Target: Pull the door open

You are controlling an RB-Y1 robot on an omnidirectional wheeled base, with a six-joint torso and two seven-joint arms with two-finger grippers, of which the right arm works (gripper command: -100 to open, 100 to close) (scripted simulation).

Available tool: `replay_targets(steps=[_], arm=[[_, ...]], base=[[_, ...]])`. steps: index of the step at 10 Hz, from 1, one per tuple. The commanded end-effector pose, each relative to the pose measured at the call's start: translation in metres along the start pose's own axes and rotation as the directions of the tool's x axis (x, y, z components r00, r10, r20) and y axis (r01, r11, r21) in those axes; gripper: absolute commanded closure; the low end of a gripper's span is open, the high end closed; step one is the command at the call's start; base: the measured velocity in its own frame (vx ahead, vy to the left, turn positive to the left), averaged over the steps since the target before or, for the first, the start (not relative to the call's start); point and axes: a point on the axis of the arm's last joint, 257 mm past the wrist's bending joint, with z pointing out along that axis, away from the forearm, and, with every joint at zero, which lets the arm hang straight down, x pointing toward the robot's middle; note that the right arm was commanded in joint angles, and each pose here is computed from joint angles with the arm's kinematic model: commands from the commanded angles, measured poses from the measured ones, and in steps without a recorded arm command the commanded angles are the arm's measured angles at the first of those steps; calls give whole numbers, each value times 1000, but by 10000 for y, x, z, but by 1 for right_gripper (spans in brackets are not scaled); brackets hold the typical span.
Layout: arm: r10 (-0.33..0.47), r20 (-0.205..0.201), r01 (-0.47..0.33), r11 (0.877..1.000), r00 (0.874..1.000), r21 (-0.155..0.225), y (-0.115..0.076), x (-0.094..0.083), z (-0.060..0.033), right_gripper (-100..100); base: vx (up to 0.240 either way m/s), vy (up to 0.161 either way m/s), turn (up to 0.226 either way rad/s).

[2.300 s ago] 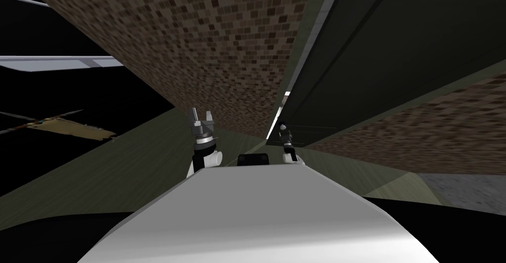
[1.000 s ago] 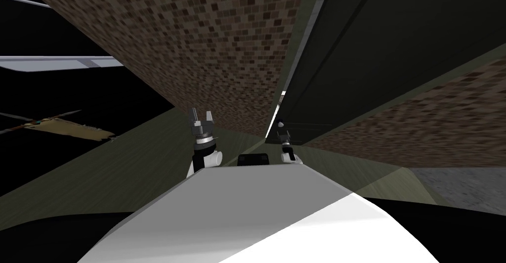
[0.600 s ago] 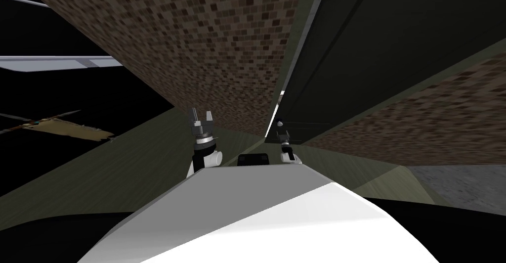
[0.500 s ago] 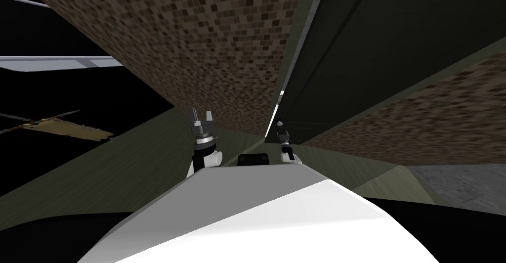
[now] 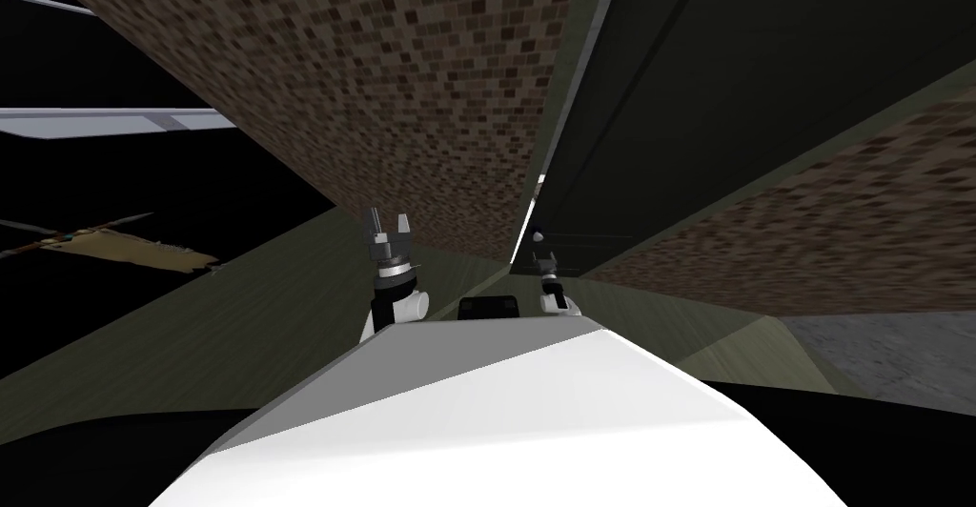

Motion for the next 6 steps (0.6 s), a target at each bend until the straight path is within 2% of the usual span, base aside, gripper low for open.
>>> replay_targets(steps=[1, 5, 6], arm=[[48, 1, -48, 999, 999, 2, -23, 4, 6, -100], [127, 2, -127, 992, 992, 7, -64, 11, 13, -100], [113, 1, -113, 994, 994, 6, -60, 8, 13, -100]], base=[[-24, -11, -13], [-23, -12, -8], [-9, -6, -1]])
